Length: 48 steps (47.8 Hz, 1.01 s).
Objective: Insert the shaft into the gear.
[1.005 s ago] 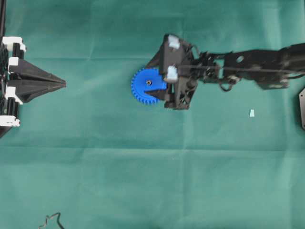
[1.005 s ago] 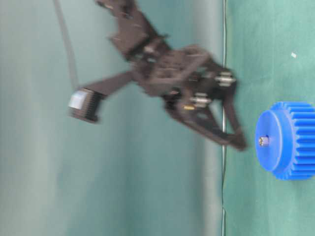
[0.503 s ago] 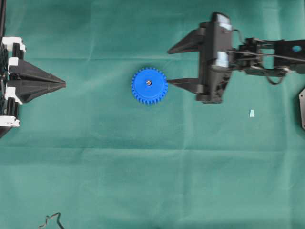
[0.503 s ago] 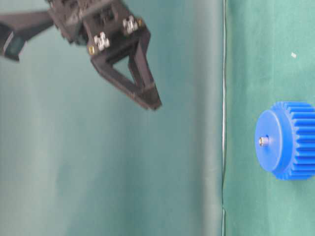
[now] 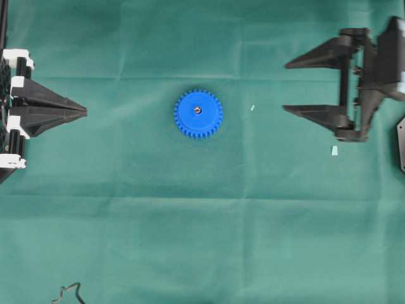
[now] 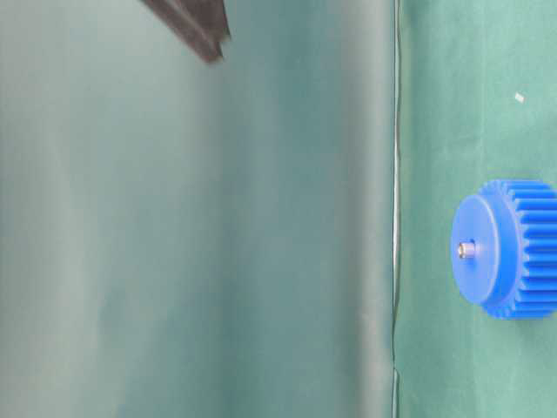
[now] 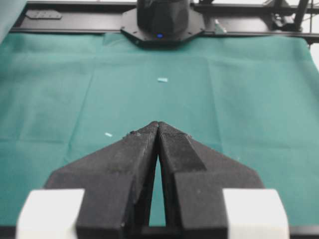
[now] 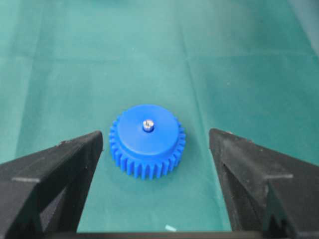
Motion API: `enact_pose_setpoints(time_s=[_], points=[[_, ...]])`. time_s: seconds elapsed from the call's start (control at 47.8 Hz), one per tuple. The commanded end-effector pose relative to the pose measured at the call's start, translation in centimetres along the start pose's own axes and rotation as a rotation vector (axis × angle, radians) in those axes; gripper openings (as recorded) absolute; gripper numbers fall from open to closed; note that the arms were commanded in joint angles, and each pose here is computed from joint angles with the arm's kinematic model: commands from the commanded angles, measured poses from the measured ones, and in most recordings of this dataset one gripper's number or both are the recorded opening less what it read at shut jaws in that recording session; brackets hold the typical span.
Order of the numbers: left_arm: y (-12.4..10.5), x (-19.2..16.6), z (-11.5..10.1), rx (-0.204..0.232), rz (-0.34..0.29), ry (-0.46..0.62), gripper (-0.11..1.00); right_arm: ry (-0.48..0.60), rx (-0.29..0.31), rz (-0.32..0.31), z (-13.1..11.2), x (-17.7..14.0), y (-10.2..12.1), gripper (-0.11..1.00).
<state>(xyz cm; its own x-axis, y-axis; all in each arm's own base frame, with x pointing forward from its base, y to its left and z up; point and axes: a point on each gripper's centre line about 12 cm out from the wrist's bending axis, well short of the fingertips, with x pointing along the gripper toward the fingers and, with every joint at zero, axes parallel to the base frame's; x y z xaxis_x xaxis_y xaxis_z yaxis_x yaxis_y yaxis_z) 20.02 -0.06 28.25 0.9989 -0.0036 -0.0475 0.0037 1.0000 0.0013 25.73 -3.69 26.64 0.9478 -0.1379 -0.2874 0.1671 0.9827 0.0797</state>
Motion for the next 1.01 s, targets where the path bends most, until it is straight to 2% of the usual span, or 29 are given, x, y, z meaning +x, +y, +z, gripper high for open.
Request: enact_pose_setpoints(time_s=[0.0,0.23,0.984], points=[[0.0,0.2,1.0,0.001,0.001,-0.026,0.0,-0.04,0.005,0.002,0.3,-0.9,0.0,0.89],[0.0,0.2,1.0,0.002,-0.001,-0.028,0.0,-0.061,0.006,0.002,-0.6,-1.7,-0.1,0.89],[0.0,0.1,1.0,0.002,0.0,-0.025,0.0,-0.04,0.006,0.001,-1.0,-1.2,-0.1,0.89]])
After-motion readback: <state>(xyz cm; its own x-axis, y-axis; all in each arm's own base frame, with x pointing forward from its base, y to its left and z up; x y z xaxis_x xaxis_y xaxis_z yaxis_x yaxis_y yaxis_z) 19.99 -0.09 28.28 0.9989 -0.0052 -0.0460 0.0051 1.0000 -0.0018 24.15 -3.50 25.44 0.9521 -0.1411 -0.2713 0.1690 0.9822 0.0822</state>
